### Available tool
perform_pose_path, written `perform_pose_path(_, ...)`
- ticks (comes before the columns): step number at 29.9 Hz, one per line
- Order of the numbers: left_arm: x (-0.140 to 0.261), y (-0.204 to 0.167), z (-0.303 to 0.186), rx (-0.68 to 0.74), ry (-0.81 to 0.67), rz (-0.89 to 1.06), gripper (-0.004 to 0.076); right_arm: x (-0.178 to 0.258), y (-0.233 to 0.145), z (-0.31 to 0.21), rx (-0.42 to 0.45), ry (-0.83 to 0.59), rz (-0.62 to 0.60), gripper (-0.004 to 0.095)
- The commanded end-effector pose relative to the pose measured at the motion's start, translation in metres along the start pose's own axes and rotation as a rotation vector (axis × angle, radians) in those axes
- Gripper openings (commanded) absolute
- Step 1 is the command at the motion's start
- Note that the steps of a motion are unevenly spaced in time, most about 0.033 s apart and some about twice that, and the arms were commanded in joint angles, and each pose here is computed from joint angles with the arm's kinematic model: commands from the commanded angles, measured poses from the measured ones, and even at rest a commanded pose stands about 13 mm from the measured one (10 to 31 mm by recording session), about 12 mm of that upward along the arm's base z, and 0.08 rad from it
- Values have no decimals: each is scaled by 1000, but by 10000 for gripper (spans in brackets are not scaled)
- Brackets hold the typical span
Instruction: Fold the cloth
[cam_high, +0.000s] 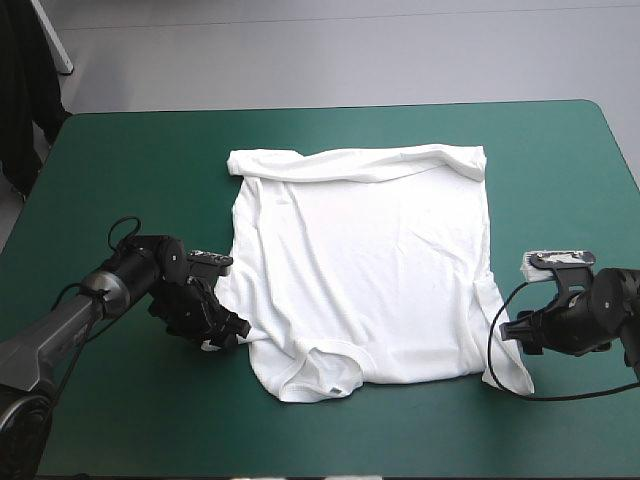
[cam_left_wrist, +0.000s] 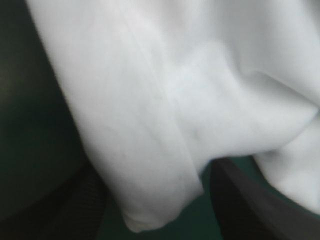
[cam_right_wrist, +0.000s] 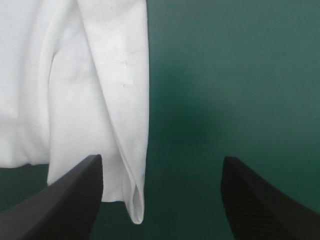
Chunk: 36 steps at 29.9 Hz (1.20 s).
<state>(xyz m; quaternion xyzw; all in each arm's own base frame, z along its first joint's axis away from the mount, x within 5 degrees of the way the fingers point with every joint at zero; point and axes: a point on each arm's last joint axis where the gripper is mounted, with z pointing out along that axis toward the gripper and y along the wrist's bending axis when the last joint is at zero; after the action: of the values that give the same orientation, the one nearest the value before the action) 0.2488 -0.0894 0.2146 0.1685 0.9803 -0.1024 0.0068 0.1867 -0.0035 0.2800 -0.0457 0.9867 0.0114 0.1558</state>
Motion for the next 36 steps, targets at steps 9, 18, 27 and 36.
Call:
perform_pose_path(9,-8,-5,-8,30,-98,21,43,-12,-2,18,-16,70,10,629)
perform_pose_path(18,-8,-6,-8,31,-93,39,-9,1,10,28,-138,189,69,583)
perform_pose_path(27,-13,-7,-16,30,-116,52,-9,15,11,39,-141,247,78,474)
perform_pose_path(36,-14,-7,-16,30,-117,53,-9,22,10,50,-131,240,84,367)
